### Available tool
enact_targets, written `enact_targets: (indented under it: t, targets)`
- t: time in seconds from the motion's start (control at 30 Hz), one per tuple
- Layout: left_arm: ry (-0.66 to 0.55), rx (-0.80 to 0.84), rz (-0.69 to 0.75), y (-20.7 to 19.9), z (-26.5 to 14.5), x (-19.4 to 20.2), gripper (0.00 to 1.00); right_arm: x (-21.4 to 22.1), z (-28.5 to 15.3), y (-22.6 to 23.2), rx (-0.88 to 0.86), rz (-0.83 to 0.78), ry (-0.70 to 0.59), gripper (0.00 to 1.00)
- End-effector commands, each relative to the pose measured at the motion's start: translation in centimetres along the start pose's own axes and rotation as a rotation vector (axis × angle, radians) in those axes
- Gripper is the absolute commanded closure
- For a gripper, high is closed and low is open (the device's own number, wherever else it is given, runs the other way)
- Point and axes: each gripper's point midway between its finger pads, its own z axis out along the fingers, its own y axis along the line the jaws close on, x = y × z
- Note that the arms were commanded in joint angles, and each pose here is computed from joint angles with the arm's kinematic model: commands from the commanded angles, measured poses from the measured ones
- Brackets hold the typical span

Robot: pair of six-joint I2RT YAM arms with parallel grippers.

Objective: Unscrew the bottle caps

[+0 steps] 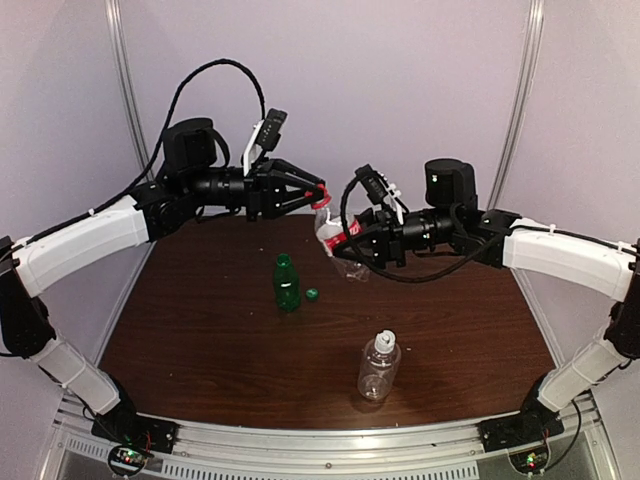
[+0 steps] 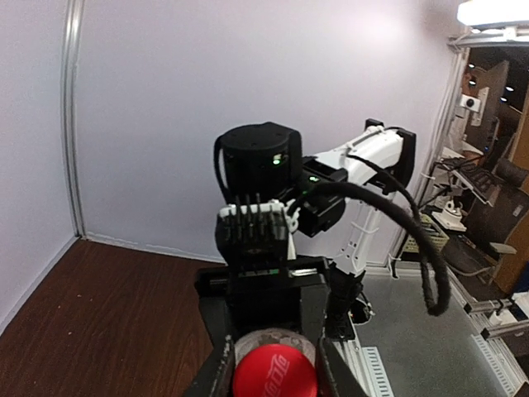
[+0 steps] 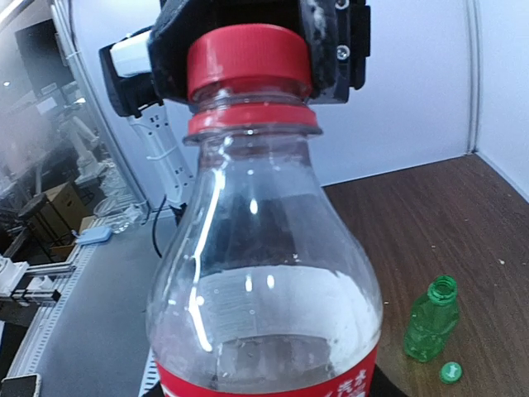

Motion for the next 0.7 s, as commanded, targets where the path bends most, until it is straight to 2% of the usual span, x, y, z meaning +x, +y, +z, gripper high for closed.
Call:
enact_targets:
  t: [0.0, 0.13, 0.3, 0.5, 0.67]
  targets:
    - [-0.053, -0.242, -0.078, 3.1, -1.0, -2.4, 0.81, -2.1, -2.3, -4.7, 0.362, -0.072, -0.030, 0.55]
    - [-0.095, -0.439, -0.172, 6.2, -2.2, -3.0, 0.81, -1.9, -4.1, -7.9, 0.635, -0.176, -0.037, 0.54]
    - [-0.145, -0.527, -0.260, 7.5, -2.5, -3.4, 0.79, -1.4, -5.2, -9.6, 0.801, -0.225, -0.054, 0.54]
    - [-0.159, -0.573, -0.304, 8.5, -2.5, -3.0, 0.73, -1.8, -5.3, -9.9, 0.876, -0.264, -0.074, 0.55]
    - [-0.139, -0.558, -0.284, 8.5, -2.2, -2.5, 0.66, -1.6, -4.1, -9.1, 0.789, -0.272, -0.055, 0.55]
